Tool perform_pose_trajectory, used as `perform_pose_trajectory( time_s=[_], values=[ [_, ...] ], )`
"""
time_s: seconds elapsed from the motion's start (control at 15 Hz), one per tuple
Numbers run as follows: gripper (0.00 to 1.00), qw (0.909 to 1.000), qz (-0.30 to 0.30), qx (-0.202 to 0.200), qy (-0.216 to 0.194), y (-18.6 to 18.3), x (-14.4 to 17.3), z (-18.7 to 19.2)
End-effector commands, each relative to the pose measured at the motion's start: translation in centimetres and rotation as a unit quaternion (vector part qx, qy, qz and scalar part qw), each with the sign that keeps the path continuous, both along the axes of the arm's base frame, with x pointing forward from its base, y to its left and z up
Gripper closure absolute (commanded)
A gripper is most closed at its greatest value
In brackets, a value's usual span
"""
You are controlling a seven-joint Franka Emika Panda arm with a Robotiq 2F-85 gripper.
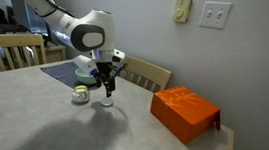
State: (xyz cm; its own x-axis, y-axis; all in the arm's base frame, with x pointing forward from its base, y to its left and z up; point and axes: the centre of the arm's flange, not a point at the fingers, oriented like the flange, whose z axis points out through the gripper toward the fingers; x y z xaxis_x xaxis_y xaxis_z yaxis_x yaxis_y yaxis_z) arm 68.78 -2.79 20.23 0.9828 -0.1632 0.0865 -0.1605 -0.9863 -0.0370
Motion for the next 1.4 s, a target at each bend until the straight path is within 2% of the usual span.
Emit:
perform_pose_trajectory(
  time_s=[0.0,0.47,0.87,1.33],
  values=[
    [0.00,0.9999,0.003,0.010,0.006,-0.1,2.0,-1.1],
    [0.00,0.9997,-0.020,0.007,0.011,-0.8,3.6,-2.4],
    [0.00,0.9975,-0.060,0.021,0.033,-0.5,3.2,-3.8],
    [0.00,0.9924,-0.118,0.008,0.035,-1.6,2.5,-4.9]
  ],
)
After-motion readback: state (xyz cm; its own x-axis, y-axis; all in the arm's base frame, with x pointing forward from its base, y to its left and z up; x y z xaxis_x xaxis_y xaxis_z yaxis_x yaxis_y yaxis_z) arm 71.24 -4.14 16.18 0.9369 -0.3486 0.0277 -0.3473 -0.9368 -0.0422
